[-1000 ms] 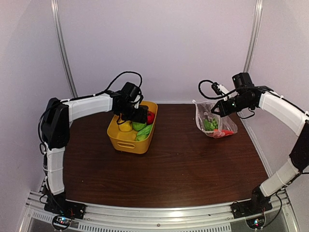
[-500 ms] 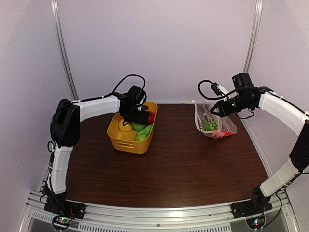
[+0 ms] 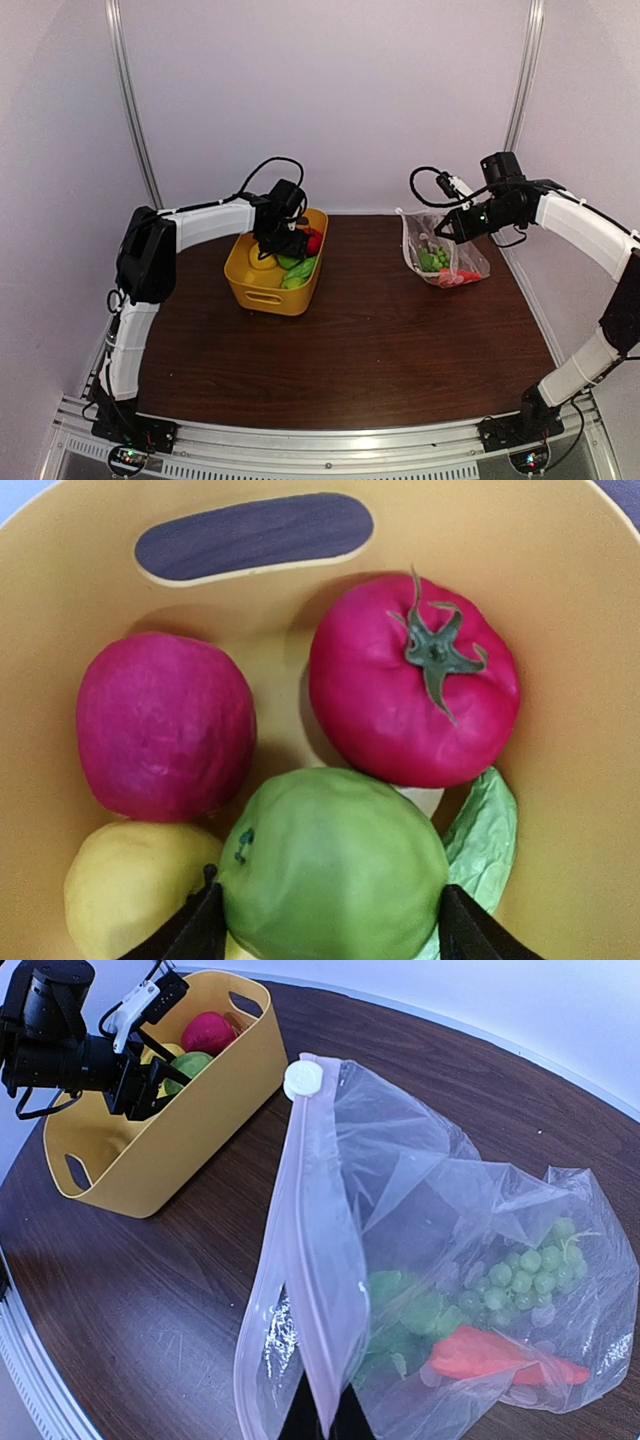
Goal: Place the food in the zip-top bag and seal the zipper
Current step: Pick up the fake fruit from the bin.
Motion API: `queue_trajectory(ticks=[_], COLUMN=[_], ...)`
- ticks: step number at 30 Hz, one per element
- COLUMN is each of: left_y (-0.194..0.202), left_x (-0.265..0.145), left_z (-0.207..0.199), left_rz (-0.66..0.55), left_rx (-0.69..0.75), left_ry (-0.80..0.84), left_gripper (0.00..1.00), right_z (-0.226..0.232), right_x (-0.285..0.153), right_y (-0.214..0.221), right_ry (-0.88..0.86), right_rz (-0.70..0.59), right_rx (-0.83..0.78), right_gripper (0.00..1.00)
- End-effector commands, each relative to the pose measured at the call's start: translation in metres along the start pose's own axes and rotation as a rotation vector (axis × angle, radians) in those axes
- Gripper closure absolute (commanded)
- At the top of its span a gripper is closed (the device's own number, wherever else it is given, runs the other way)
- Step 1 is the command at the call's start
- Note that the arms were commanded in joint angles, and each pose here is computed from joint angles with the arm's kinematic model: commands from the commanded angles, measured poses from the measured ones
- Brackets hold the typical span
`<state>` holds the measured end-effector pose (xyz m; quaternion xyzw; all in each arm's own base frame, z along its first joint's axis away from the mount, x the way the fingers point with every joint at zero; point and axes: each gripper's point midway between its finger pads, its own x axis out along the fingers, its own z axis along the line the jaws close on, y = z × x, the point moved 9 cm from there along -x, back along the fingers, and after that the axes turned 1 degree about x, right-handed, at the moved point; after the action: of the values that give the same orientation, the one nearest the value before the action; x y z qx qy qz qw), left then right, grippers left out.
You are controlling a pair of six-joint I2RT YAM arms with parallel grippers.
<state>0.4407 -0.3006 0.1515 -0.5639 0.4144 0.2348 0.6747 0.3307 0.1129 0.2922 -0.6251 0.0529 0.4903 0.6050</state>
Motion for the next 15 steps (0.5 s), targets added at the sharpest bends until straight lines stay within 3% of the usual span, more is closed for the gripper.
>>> queue_trajectory(ticks=[1, 6, 15], left_y=[0.003, -0.005, -0.017], left_x=[0.010, -0.018, -0.067], left_z=[0.001, 0.003, 0.006], left_rz=[0.020, -0.018, -0.106], left_rx=[0.004, -0.022, -0.044], left_ry=[0.024, 0.057, 0.121], left_gripper=[0.32, 0.41, 0.45], right_z=[0.003, 0.004, 0.006], right_x=[-0.006, -0.011, -0.017], right_y=[0.002, 0.000, -0.001], right_ry=[-0.008, 0.008, 0.017], right_rz=[-0.016, -0.028, -0.039], right_rx=[0.000, -0.010, -0.018], right_gripper=[1.00, 1.00, 1.00])
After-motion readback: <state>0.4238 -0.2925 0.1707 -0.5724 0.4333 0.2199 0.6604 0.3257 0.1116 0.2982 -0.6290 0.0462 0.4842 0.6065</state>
